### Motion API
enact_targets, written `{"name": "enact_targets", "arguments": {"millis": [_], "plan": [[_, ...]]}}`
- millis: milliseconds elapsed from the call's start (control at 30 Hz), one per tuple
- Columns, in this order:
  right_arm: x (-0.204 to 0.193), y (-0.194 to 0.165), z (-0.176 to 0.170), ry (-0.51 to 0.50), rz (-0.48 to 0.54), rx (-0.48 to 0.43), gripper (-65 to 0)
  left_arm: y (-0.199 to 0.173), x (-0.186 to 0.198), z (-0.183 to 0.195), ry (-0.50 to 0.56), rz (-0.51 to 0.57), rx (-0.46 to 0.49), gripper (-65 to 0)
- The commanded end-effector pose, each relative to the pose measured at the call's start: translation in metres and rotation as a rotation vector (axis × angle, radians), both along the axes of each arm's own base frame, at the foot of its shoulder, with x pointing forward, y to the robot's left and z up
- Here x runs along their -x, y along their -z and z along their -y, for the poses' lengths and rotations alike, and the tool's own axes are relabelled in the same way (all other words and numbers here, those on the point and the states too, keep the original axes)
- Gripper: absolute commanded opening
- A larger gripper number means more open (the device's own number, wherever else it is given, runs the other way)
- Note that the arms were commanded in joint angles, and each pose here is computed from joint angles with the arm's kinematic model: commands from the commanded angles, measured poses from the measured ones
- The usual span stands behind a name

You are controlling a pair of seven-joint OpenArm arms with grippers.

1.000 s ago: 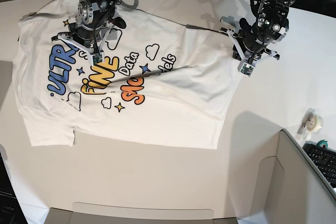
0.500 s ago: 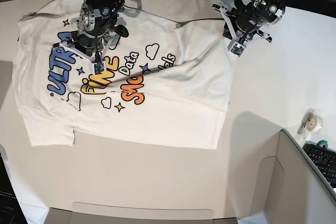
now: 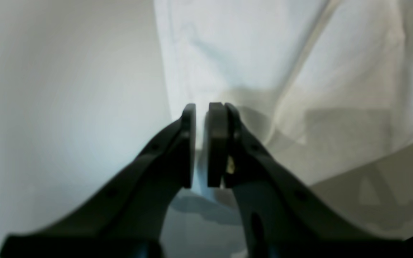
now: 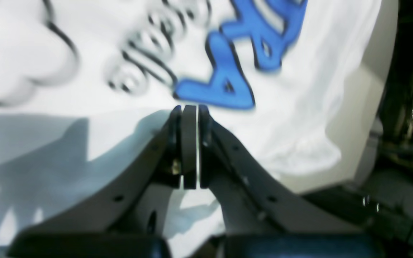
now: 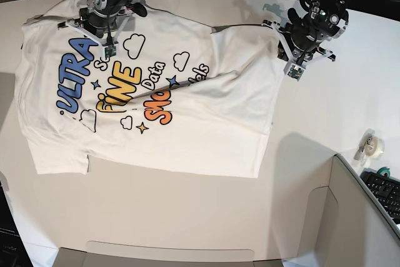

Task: Layout the t-shirt on the table in an organized manner, then fold the t-shirt properly
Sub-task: 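Pull the shirt with both grippers to straighten and flatten it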

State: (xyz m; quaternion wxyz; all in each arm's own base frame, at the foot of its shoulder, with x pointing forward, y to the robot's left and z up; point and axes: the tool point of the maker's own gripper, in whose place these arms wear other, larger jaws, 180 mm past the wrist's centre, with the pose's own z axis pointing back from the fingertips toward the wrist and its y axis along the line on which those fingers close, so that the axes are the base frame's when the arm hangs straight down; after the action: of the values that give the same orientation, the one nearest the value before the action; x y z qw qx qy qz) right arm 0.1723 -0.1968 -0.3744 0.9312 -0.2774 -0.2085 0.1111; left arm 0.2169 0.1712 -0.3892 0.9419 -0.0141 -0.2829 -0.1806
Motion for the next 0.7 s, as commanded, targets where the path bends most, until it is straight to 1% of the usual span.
{"name": "enact_targets", "arguments": {"millis": [0,100,167,200,267,433,567,667], "plan": [[-0.004,-0.011,0.014,0.024,0.037,0.039,-65.0,-0.005,-0.003,-0.001,0.010,0.020,-0.009,-59.3],[0.000,-0.014,0.042,0.094,0.034,0.079,-65.0,-0.005,-0.003,-0.001,0.010,0.022,-0.008,-59.3],[0.006,-0.012,0.054,0.140,0.026,0.070,-65.0,-0.006,-0.004,-0.001,0.010,0.025,-0.008,-59.3],[0.007,-0.010,0.056,0.146,0.023,0.056,-65.0,-0.007,-0.005,-0.001,0.010,0.029,-0.007,-59.3],[0.011,-0.004,0.055,0.138,0.004,0.018,-65.0,-0.007,-0.005,-0.001,0.010,0.029,-0.007,-59.3],[0.035,0.013,0.046,0.127,-0.065,-0.065,-65.0,-0.007,-0.007,-0.001,0.010,0.032,-0.007,-59.3],[0.058,0.020,0.045,0.112,-0.126,-0.088,-65.0,-0.006,-0.009,-0.002,0.007,0.033,-0.008,-59.3],[0.074,0.025,0.045,0.061,-0.185,-0.085,-65.0,-0.008,-0.014,-0.003,0.006,0.041,-0.010,-59.3]]}}
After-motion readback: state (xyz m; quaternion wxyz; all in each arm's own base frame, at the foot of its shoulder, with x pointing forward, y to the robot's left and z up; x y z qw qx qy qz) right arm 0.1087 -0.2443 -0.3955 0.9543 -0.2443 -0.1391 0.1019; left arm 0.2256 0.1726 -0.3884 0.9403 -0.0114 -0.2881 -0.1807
